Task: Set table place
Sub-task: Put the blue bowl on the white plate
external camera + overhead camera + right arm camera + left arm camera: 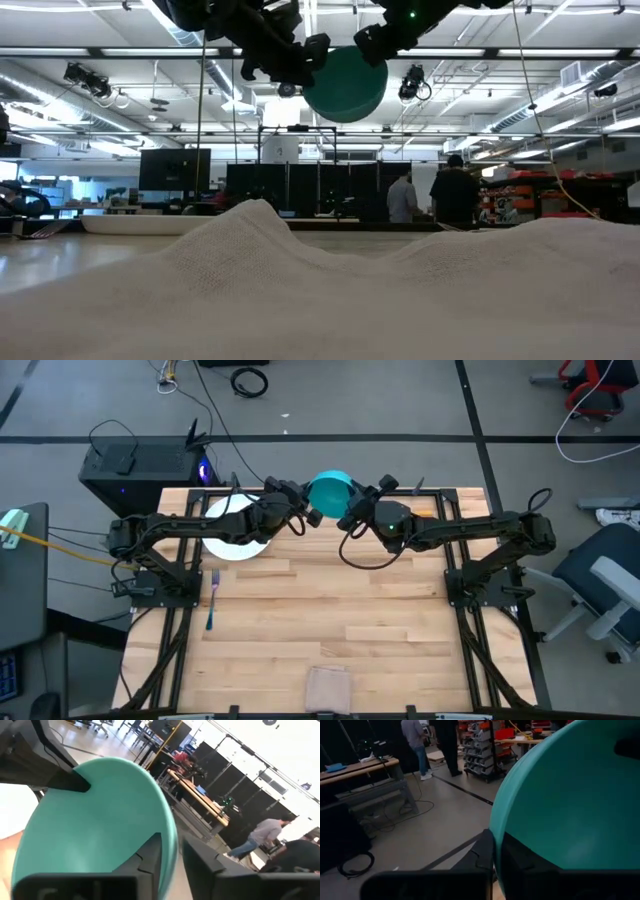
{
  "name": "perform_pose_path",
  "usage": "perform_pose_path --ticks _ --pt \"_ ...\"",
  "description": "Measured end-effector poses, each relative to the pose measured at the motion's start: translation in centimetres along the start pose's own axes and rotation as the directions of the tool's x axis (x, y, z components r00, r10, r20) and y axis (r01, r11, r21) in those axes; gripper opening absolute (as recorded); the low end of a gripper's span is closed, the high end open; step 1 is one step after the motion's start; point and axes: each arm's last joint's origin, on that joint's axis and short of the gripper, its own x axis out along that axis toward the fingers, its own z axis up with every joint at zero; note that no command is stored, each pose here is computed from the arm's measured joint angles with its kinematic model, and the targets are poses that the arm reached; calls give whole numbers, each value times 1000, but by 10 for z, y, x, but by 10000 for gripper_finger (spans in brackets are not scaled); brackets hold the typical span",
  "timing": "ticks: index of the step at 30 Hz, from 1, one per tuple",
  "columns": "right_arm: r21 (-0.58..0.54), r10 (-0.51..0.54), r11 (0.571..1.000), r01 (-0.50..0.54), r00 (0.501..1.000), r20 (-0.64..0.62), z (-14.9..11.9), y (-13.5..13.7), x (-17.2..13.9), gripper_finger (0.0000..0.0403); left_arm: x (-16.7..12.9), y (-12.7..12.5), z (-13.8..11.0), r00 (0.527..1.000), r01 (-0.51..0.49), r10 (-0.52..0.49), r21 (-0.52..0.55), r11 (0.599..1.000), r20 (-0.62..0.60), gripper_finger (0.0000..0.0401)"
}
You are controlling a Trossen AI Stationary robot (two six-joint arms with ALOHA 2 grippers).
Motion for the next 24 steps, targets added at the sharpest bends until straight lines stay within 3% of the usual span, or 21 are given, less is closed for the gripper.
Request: perform_pose_path --ticks 9,14,24 --pt "-39 8 999 -8 1000 19 4 -2 -6 158 1 6 1 1000 6 -5 10 1000 -19 14" --pt "-6 19 1000 -19 998 55 11 -10 -19 191 -4 11 7 1000 7 -7 0 1000 -9 14" --pt "69 -3 998 -4 995 102 23 -32 -42 216 -19 26 19 999 -24 24 17 1000 -22 13"
